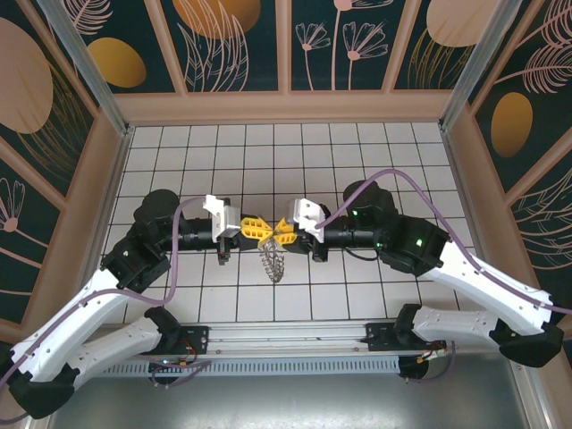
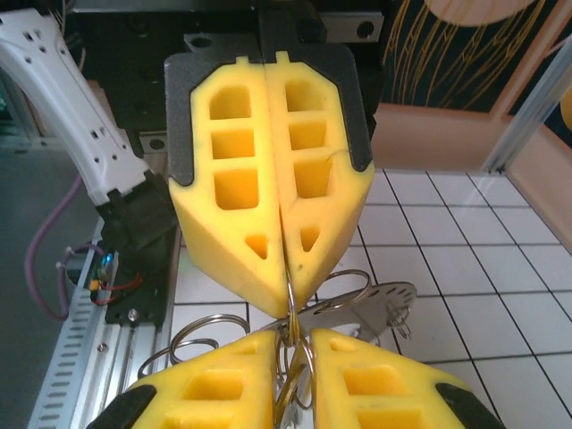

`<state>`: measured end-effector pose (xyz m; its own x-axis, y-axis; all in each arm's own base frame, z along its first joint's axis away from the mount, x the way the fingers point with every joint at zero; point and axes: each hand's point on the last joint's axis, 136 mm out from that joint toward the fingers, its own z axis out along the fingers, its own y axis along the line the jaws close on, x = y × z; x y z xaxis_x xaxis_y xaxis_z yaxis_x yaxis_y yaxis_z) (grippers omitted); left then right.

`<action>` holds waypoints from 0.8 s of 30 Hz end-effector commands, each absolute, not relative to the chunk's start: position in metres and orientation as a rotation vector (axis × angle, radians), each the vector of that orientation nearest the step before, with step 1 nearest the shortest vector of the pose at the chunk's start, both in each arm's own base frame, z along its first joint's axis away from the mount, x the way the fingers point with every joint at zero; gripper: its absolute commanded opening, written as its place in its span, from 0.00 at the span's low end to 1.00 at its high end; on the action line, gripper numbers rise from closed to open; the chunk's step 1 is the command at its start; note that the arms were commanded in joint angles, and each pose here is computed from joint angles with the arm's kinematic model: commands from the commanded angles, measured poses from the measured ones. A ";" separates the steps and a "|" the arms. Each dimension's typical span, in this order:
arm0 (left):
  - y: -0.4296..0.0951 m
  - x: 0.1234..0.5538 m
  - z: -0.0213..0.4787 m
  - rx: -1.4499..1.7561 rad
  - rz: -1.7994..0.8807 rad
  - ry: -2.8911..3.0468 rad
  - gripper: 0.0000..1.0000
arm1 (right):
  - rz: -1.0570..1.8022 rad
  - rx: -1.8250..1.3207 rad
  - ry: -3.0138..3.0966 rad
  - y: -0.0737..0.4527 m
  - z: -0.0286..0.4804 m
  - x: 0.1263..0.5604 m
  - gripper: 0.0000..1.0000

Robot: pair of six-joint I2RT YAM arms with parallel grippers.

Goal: Put the keys on the keyring

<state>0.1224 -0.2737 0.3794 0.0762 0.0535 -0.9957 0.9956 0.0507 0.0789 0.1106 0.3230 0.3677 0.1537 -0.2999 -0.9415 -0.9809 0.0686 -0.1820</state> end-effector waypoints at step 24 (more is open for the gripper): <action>-0.272 0.140 0.344 1.385 -0.896 1.394 0.17 | 0.727 -1.465 1.396 0.327 0.375 0.129 0.00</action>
<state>0.1366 -0.2757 0.3693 0.0936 0.1794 -0.9793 0.9901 0.0867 0.1105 0.1252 0.3305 0.3583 0.1196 -0.3990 -0.9091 -0.9808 0.0949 -0.1706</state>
